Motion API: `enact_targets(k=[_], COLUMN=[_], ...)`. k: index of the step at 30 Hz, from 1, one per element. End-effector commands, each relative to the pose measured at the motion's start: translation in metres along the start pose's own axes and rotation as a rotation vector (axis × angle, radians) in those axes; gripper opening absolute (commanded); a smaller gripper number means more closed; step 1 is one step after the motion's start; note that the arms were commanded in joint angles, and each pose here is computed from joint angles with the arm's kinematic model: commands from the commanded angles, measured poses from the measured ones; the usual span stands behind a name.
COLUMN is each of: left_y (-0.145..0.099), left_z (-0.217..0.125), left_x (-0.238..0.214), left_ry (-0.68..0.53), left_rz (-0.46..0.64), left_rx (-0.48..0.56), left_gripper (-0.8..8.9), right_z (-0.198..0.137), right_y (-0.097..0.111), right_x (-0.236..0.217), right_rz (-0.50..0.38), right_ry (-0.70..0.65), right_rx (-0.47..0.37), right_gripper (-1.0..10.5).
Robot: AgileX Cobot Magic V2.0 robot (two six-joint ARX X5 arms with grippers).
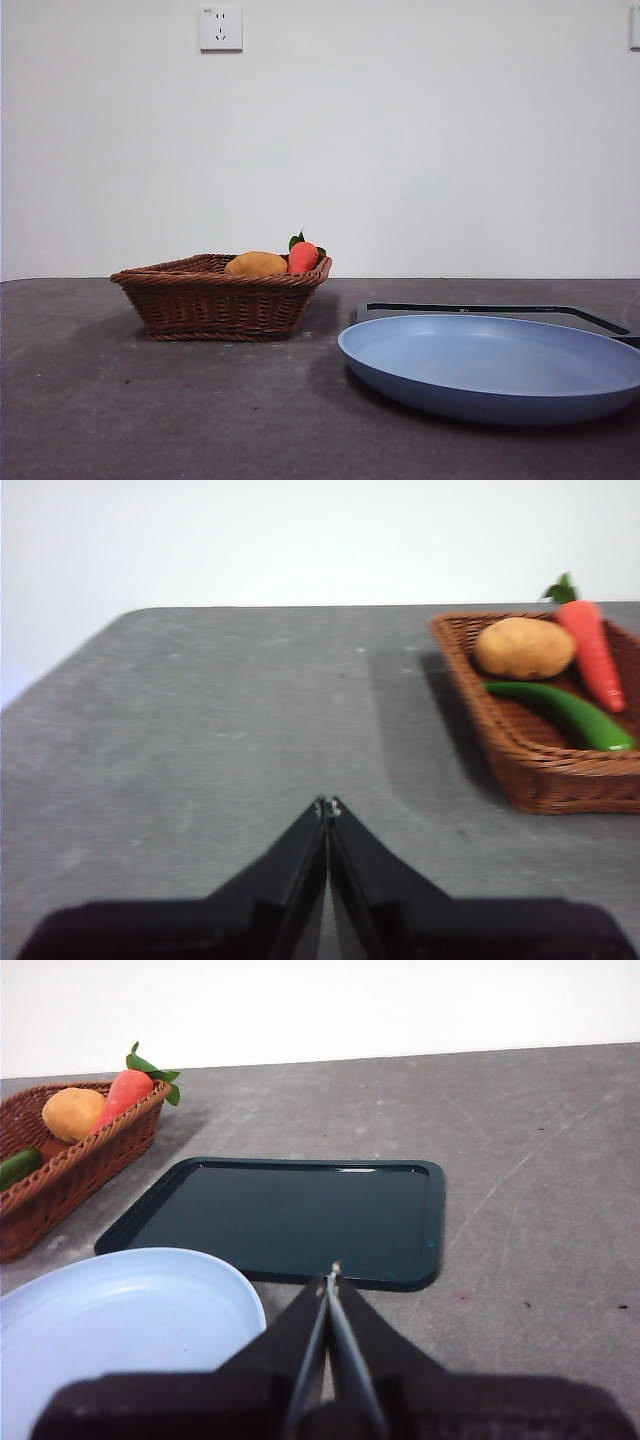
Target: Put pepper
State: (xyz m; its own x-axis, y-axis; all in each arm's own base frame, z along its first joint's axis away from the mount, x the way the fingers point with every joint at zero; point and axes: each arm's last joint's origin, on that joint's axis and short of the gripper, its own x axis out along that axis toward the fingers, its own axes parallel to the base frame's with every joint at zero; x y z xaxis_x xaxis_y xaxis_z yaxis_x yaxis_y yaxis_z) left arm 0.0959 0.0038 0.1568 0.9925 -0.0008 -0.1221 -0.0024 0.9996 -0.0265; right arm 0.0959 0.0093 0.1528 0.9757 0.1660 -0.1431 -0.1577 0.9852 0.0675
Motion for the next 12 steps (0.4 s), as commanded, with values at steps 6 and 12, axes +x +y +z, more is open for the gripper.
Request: enact_targets(k=[6, 12], left_y=[-0.005, -0.008], left_z=[0.001, 0.008], left_x=[-0.001, -0.003], left_ry=[0.004, 0.003], left_rz=[-0.184, -0.298], left_rx=[-0.212, -0.379], left_gripper=[0.07, 0.06], right_z=[0.001, 0.021], right_y=[0.000, 0.002], right_x=[0.000, -0.006], right_rz=[0.010, 0.026], right_ry=[-0.019, -0.077], right_rx=[0.254, 0.368], right_gripper=[0.1, 0.1])
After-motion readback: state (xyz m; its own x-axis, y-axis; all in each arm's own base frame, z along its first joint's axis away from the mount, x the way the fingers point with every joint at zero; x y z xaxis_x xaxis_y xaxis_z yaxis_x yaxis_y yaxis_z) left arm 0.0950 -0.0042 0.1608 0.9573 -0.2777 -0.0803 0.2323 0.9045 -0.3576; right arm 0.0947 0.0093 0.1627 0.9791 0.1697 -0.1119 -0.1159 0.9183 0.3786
